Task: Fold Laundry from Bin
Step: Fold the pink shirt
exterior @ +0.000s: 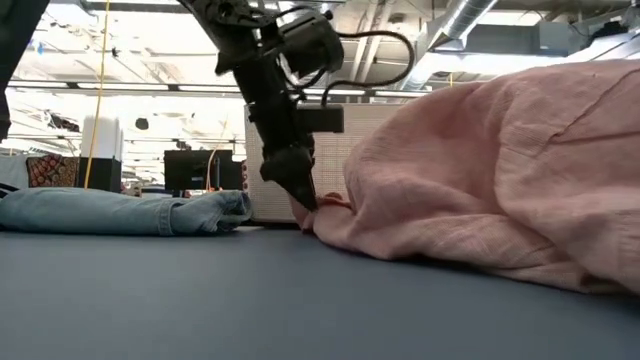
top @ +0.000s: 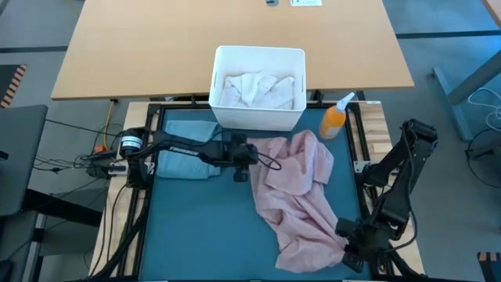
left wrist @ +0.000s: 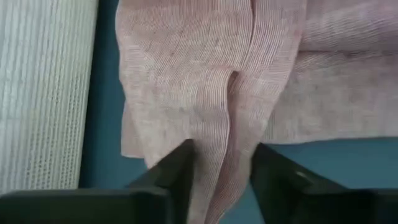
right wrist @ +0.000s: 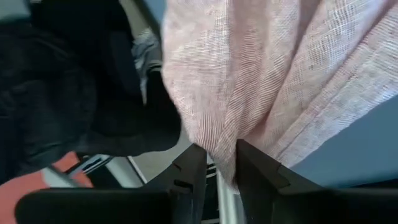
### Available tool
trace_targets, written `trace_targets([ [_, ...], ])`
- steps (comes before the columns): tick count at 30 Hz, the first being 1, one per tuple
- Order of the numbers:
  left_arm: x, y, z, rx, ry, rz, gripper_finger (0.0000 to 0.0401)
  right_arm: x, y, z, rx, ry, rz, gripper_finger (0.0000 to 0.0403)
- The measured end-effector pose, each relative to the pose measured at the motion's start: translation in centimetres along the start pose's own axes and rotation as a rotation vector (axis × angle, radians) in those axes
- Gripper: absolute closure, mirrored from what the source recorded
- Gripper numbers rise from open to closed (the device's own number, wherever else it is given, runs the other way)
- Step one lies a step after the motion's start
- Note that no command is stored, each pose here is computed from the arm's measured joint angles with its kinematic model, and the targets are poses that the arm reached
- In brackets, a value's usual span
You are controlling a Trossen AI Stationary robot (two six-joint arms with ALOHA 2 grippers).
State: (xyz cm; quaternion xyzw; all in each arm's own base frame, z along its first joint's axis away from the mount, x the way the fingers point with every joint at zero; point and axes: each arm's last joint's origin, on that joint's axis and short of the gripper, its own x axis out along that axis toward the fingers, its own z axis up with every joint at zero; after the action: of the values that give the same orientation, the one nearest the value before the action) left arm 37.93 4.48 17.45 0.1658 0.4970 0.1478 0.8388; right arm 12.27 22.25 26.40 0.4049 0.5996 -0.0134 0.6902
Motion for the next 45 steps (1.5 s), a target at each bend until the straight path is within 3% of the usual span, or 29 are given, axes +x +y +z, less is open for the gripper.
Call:
trace_targets([
  [4,-1.0,0.3,0.7,0.041,0.056,-0.02,0.0384,-1.1,1.0,-0.2,-0.013,0.006,0.044,0.0294],
  [10,-2.6,1.0,1.4,0.11,0.141,-0.025,0.04,-1.5,1.3,-0.1,-0.025,0.007,0.052,0.0294],
  [16,-5.8,1.2,3.3,0.195,0.189,-0.044,0.0401,-1.5,0.2,-0.1,-0.055,0.022,-0.062,0.029],
  [22,-12.2,2.3,5.3,0.231,0.119,-0.053,0.0401,-1.7,-1.3,0.5,-0.113,0.037,-0.219,0.0248],
  [28,-21.5,5.3,5.3,0.144,-0.127,-0.139,0.0401,-2.0,-2.3,2.2,-0.173,0.01,-0.338,0.0189],
  [30,-24.1,6.1,4.6,0.107,-0.21,-0.181,0.0401,-2.2,-2.7,3.2,-0.158,-0.091,-0.399,0.0179],
  [34,-28.2,7.3,3.0,0.029,-0.331,-0.215,0.0401,-3.1,-3.8,5.3,-0.059,-0.48,-0.524,0.0178],
  [36,-29.4,7.5,2.3,0.003,-0.36,-0.215,0.0401,-3.6,-4.2,6.3,-0.061,-0.601,-0.58,0.018],
  [40,-30.7,7.7,1.6,-0.028,-0.388,-0.212,0.0401,-4.7,-5.1,8.6,-0.102,-0.763,-0.695,0.0185],
  [42,-30.9,7.5,1.5,-0.032,-0.386,-0.214,0.0401,-5.3,-5.3,10.1,-0.179,-0.815,-0.751,0.0185],
  [45,-30.8,7.1,1.6,-0.025,-0.375,-0.225,0.0401,-5.9,-5.3,12.8,-0.381,-0.732,-0.834,0.0185],
])
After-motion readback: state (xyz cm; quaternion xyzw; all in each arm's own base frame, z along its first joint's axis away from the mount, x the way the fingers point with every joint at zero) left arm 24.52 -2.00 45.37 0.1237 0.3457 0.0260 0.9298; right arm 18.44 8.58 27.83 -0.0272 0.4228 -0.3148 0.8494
